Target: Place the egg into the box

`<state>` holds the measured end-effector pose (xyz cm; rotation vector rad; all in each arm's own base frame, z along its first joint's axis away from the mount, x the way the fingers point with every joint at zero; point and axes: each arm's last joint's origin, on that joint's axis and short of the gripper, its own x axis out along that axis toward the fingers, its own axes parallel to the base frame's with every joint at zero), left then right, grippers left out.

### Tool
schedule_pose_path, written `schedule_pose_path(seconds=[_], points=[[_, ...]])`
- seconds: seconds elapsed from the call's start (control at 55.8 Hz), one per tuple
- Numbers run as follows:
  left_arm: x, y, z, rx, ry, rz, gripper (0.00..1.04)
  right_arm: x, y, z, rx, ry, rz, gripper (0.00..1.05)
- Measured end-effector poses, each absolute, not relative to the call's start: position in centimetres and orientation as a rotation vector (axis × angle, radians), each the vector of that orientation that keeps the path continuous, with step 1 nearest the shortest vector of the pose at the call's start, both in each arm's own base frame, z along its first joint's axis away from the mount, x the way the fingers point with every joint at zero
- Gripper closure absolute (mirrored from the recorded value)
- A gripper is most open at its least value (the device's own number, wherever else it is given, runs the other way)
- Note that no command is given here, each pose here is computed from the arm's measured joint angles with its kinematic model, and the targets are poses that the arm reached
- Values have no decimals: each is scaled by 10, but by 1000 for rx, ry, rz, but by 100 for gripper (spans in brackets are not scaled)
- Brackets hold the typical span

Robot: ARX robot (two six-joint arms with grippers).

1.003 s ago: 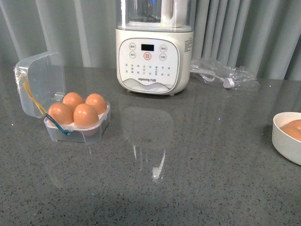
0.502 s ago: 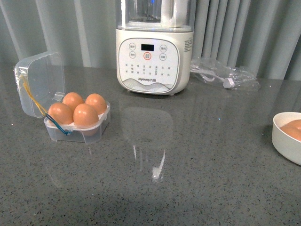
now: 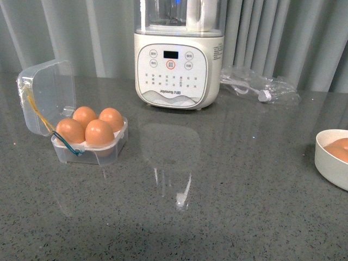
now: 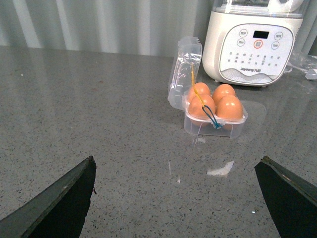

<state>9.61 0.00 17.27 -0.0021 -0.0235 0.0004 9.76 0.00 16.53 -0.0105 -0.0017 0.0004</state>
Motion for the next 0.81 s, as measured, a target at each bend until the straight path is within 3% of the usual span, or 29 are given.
schedule_pose_path(seconds=[0.251, 0.717, 0.806], points=[[96, 0, 173, -2, -24, 0, 7, 98, 0, 165, -11, -2, 0, 101], [96, 0, 173, -2, -24, 0, 7, 98, 0, 165, -10, -2, 0, 30], [96, 0, 173, -2, -24, 0, 7, 98, 0, 165, -10, -2, 0, 11]])
